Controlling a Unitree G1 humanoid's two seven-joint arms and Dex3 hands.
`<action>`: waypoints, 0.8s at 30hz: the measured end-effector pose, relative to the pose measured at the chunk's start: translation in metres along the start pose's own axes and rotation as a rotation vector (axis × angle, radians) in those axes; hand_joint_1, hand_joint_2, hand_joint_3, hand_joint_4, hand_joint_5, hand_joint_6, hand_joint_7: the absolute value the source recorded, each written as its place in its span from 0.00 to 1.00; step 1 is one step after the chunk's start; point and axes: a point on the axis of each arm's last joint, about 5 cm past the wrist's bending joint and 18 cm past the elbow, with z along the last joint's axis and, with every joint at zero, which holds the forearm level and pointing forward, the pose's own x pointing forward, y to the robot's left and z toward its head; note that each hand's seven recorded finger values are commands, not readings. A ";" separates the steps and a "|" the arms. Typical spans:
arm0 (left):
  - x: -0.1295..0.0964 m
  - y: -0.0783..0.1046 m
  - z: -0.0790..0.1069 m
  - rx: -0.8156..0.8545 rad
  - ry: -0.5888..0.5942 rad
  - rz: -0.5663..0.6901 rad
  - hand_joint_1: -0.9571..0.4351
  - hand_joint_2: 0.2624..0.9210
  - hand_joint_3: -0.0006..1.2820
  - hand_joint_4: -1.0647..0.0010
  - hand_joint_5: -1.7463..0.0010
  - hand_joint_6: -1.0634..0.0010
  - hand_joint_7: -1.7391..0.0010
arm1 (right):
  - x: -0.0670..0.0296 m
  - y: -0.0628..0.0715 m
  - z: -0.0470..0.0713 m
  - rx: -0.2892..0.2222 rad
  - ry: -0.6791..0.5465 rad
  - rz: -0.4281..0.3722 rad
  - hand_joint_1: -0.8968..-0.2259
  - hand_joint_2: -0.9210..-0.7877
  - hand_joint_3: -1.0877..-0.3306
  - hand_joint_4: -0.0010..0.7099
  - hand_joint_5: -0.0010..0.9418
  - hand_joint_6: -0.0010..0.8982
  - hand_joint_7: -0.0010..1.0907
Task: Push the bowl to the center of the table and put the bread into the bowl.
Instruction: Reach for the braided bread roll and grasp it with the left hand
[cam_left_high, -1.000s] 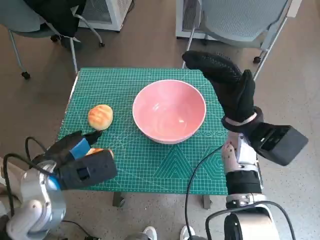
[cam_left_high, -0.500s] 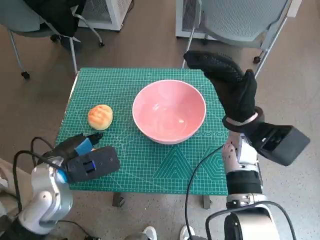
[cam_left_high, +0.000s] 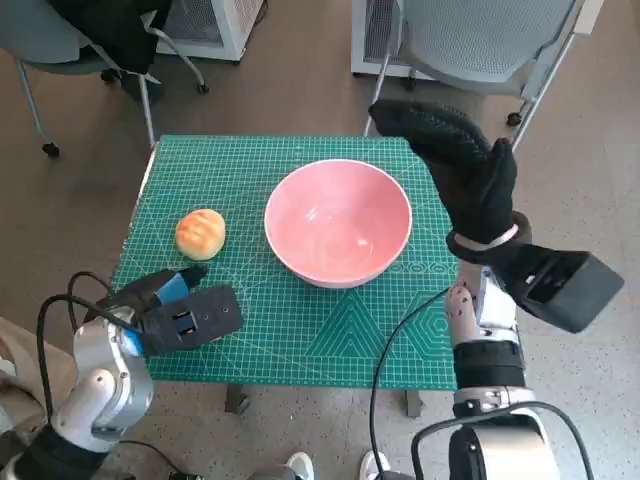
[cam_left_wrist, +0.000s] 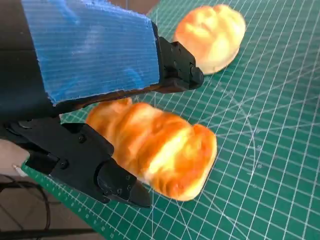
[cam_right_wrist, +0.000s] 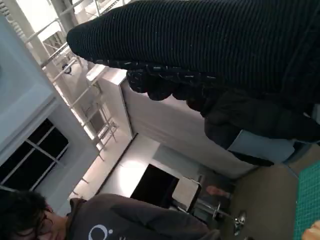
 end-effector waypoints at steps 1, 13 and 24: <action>0.001 0.000 0.000 0.001 0.001 -0.003 0.57 0.64 0.00 0.89 1.00 0.74 1.00 | 0.0000 0.000 0.000 0.000 0.000 0.000 0.30 0.00 0.34 0.09 0.00 0.00 0.23; 0.007 -0.004 -0.001 0.024 0.022 -0.011 0.62 0.66 0.00 0.88 1.00 0.73 1.00 | 0.0004 0.000 0.001 -0.002 -0.003 0.002 0.29 0.00 0.33 0.09 0.00 0.00 0.23; 0.017 -0.006 -0.003 0.046 0.048 -0.021 0.75 0.74 0.02 0.56 0.81 0.65 0.98 | 0.0007 0.000 0.001 -0.001 -0.004 0.003 0.28 0.00 0.34 0.09 0.00 0.00 0.23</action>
